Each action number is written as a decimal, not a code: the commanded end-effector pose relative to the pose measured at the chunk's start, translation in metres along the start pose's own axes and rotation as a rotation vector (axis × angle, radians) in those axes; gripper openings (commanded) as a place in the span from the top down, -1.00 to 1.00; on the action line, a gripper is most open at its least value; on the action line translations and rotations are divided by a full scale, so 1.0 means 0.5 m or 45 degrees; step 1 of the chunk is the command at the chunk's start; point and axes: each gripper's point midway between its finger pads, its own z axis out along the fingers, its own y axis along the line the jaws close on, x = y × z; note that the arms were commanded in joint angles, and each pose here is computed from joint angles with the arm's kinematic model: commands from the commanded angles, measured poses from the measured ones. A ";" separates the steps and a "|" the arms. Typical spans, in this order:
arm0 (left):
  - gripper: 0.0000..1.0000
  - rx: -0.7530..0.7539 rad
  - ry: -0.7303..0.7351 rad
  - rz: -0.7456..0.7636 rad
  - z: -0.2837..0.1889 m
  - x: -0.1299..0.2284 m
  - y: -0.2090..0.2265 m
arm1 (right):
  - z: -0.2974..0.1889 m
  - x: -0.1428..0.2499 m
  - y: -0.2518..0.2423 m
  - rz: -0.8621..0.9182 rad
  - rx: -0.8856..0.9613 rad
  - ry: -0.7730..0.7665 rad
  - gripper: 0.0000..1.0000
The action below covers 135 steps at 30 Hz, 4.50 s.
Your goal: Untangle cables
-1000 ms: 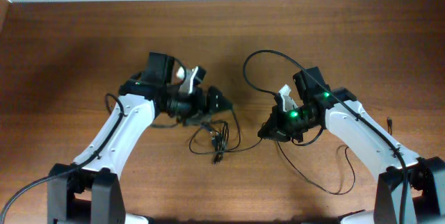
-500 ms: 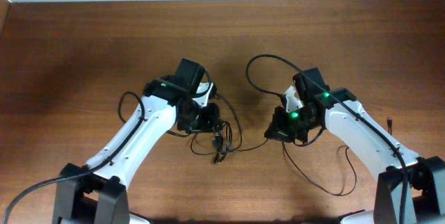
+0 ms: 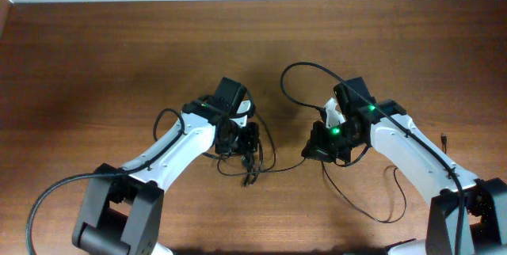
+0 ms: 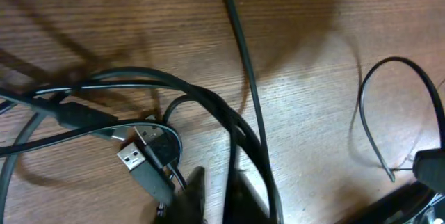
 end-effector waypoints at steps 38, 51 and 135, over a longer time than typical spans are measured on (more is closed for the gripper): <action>1.00 -0.627 -0.546 -0.715 -0.394 -0.069 0.380 | -0.066 -0.024 -0.205 0.178 0.746 -0.224 0.92; 0.30 -0.213 -0.254 -0.057 -0.262 -0.071 0.151 | -0.049 -0.019 -0.179 0.179 0.637 -0.184 0.92; 0.01 0.149 0.011 0.356 -0.030 -0.140 -0.002 | -0.038 -0.022 0.116 -0.142 -0.321 0.007 0.92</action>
